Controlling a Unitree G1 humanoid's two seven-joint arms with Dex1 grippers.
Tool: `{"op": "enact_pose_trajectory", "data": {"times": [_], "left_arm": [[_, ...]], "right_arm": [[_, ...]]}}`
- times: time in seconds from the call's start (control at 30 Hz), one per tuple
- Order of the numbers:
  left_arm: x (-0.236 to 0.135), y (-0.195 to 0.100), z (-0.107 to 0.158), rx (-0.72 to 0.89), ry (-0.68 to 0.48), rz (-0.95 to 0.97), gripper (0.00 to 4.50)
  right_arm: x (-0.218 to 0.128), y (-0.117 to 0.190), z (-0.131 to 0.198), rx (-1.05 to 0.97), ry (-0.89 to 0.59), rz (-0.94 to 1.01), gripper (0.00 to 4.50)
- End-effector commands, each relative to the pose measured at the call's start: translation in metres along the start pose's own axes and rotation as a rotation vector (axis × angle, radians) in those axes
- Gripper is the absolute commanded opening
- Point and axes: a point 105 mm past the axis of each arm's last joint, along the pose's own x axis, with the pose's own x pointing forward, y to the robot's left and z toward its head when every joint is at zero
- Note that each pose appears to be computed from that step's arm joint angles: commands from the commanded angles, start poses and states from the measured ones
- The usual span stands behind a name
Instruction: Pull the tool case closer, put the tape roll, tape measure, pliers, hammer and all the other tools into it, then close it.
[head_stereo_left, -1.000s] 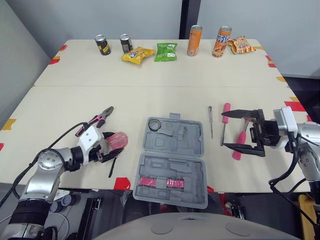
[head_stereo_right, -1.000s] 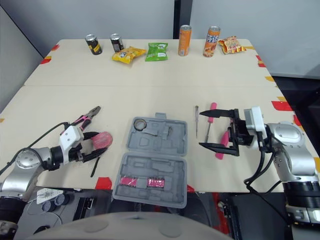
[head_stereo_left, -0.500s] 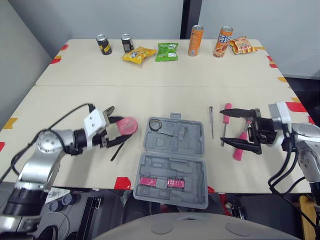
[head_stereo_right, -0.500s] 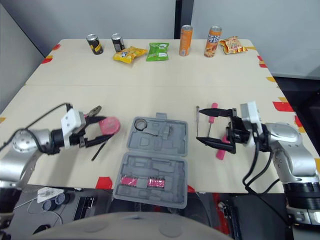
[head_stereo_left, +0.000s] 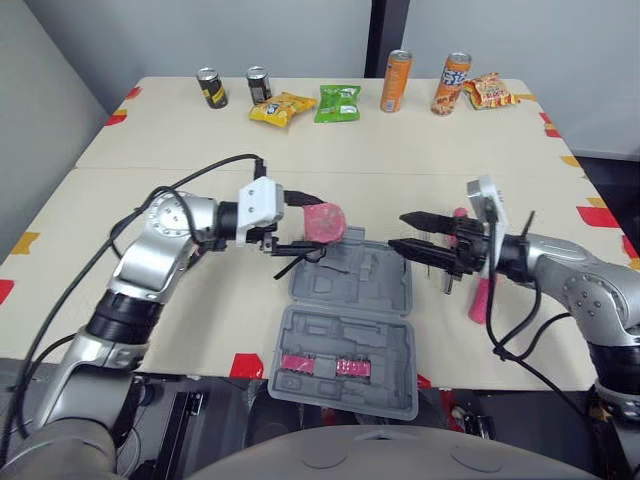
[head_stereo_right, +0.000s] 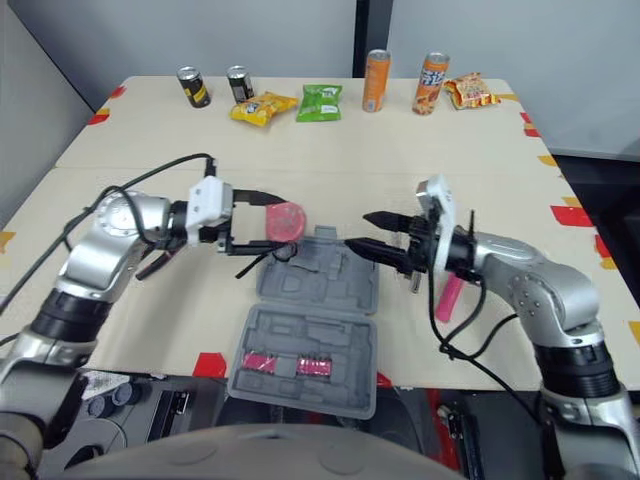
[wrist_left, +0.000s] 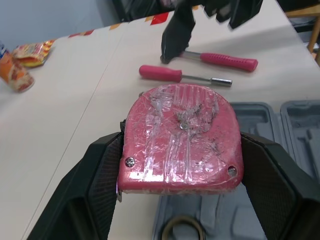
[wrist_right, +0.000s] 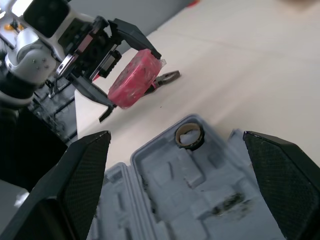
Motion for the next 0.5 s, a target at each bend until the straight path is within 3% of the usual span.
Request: {"op": "enact_pose_trajectory", "data": {"times": [0.03, 0.47, 0.5], "left_arm": [[0.009, 0.004, 0.003, 0.074, -0.009, -0.023, 3.02], [0.040, 0.008, 0.003, 0.129, -0.060, -0.059, 3.02], [0.042, 0.008, 0.004, 0.130, -0.062, -0.061, 3.02]], "right_arm": [[0.004, 0.006, 0.007, 0.115, -0.007, 0.013, 4.50], [0.033, 0.014, 0.008, 0.351, -0.014, 0.006, 4.50], [0.036, 0.014, 0.009, 0.356, -0.016, 0.007, 4.25]]}}
